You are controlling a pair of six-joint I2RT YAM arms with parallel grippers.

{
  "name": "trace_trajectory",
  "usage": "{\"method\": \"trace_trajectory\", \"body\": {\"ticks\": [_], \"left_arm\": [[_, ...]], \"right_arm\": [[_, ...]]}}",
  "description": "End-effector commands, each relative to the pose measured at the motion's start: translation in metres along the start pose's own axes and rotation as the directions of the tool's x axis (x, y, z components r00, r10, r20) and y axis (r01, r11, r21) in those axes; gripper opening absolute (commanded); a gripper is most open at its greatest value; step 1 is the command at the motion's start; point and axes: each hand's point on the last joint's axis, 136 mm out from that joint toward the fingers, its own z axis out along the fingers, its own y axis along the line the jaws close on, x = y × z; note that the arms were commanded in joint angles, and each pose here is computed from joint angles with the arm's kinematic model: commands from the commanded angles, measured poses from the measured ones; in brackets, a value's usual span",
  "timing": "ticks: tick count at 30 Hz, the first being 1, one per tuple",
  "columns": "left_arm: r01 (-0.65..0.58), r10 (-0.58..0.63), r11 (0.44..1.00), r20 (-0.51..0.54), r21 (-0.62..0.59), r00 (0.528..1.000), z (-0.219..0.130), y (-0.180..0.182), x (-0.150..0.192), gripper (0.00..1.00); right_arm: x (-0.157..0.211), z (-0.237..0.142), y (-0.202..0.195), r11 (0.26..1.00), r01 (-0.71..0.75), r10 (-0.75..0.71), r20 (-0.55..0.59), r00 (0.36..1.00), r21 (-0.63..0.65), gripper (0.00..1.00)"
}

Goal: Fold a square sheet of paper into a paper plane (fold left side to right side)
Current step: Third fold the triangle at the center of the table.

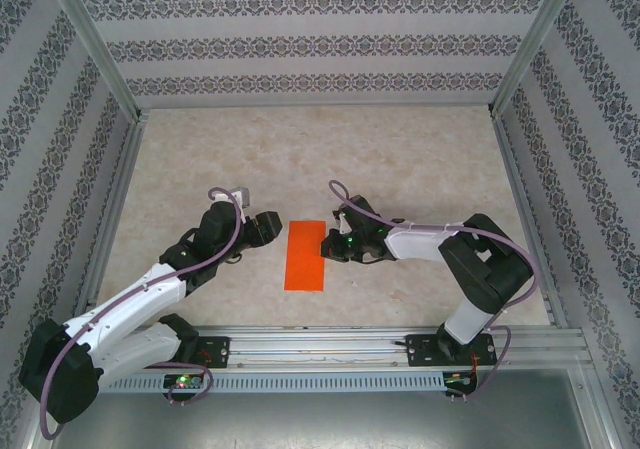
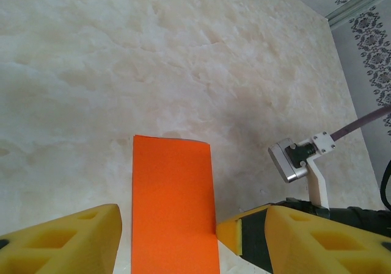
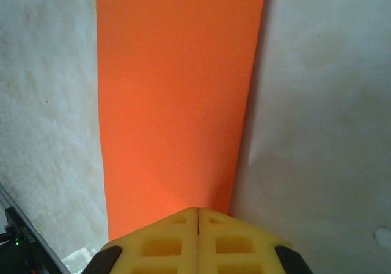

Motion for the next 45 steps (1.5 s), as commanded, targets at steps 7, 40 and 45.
{"method": "trace_trajectory", "body": {"ticks": [7,40,45], "left_arm": [[-0.002,-0.003,0.997,-0.07,-0.073,0.998,0.004,0.014,0.007,0.66],[0.135,-0.136,0.99,-0.566,-0.043,0.813,0.082,0.016,0.102,0.47],[0.144,-0.149,0.988,-0.587,-0.056,0.795,0.086,0.021,0.11,0.45]], "right_arm": [[0.008,0.014,-0.013,0.998,0.026,-0.024,-0.05,0.998,0.053,0.0],[0.011,0.001,-0.046,0.981,0.034,-0.024,-0.054,0.998,0.193,0.0],[0.011,0.001,-0.046,0.981,0.032,-0.022,-0.054,0.998,0.193,0.0]]}}
